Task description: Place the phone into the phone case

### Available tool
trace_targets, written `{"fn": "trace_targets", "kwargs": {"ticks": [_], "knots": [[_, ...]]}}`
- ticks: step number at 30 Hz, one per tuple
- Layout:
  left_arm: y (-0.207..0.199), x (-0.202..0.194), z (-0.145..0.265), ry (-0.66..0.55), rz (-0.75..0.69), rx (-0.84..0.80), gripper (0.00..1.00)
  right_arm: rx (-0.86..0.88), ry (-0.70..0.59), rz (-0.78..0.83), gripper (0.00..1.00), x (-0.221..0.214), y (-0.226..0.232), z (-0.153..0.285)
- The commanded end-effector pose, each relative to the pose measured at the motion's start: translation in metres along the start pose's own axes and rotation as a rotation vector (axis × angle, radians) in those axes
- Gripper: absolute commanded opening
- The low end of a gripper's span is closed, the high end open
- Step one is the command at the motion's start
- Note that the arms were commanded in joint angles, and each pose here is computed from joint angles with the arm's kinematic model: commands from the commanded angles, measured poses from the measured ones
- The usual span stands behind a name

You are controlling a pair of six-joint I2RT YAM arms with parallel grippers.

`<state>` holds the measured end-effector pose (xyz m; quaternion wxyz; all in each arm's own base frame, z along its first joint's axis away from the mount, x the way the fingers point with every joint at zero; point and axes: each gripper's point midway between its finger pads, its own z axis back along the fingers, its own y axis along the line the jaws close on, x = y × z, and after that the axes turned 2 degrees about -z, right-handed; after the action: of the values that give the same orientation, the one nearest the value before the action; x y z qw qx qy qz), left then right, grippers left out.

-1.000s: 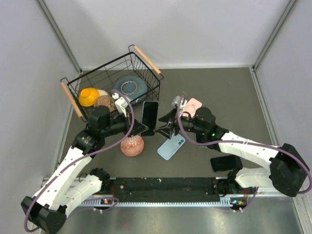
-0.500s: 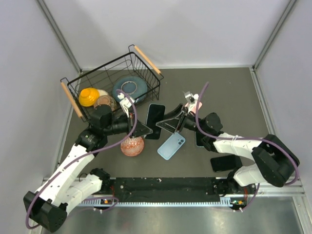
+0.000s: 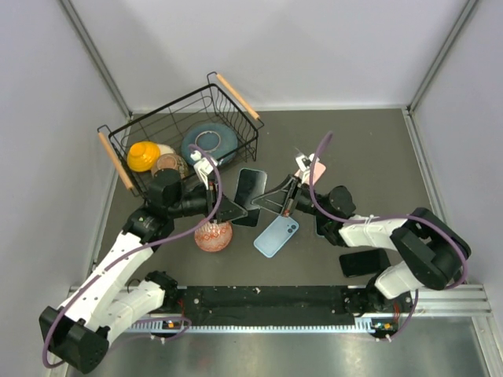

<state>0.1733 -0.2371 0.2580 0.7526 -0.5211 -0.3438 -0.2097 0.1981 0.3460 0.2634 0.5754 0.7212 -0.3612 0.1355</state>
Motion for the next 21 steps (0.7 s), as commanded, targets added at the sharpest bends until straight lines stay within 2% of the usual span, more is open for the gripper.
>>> {"fn": "trace_targets", "kwargs": {"ticks": [1, 3, 4, 7, 10, 11, 13, 14, 16, 18, 20, 21], "knots": [[-0.005, 0.019, 0.002, -0.068, -0.079, 0.012, 0.53, 0.153, -0.147, 0.163, 0.0, 0.033, 0.037, 0.007], [0.003, 0.02, 0.003, -0.087, -0.077, 0.059, 0.67, 0.131, -0.169, 0.131, 0.0, 0.038, 0.035, 0.01], [0.002, 0.021, 0.004, -0.088, -0.083, 0.063, 0.7, 0.104, -0.169, 0.112, 0.0, 0.041, 0.03, 0.012], [0.004, 0.022, 0.004, -0.091, -0.087, 0.073, 0.75, 0.03, -0.173, 0.07, 0.0, 0.041, 0.02, 0.018], [0.017, 0.021, 0.003, -0.086, -0.08, 0.131, 0.75, -0.02, -0.176, 0.048, 0.0, 0.042, 0.022, 0.024], [0.024, 0.02, 0.002, -0.078, -0.07, 0.164, 0.74, -0.092, -0.164, 0.005, 0.0, 0.038, 0.008, 0.027], [0.04, 0.02, 0.002, -0.07, -0.058, 0.242, 0.72, -0.162, -0.185, -0.025, 0.0, 0.043, 0.008, 0.033], [0.046, 0.015, 0.002, -0.038, -0.034, 0.269, 0.68, -0.326, -0.128, -0.105, 0.0, 0.024, -0.023, 0.043], [0.053, 0.011, 0.0, -0.017, -0.017, 0.29, 0.63, -0.483, -0.165, -0.105, 0.0, 0.034, -0.034, 0.056], [0.065, 0.005, -0.003, 0.015, 0.015, 0.336, 0.54, -0.649, -0.143, -0.135, 0.0, 0.023, -0.053, 0.078], [0.077, 0.0, -0.005, 0.053, 0.04, 0.379, 0.45, -0.691, -0.211, -0.151, 0.0, 0.029, -0.052, 0.091], [0.08, -0.002, -0.006, 0.066, 0.05, 0.392, 0.33, -0.733, -0.211, -0.185, 0.0, 0.019, -0.061, 0.102]]}}
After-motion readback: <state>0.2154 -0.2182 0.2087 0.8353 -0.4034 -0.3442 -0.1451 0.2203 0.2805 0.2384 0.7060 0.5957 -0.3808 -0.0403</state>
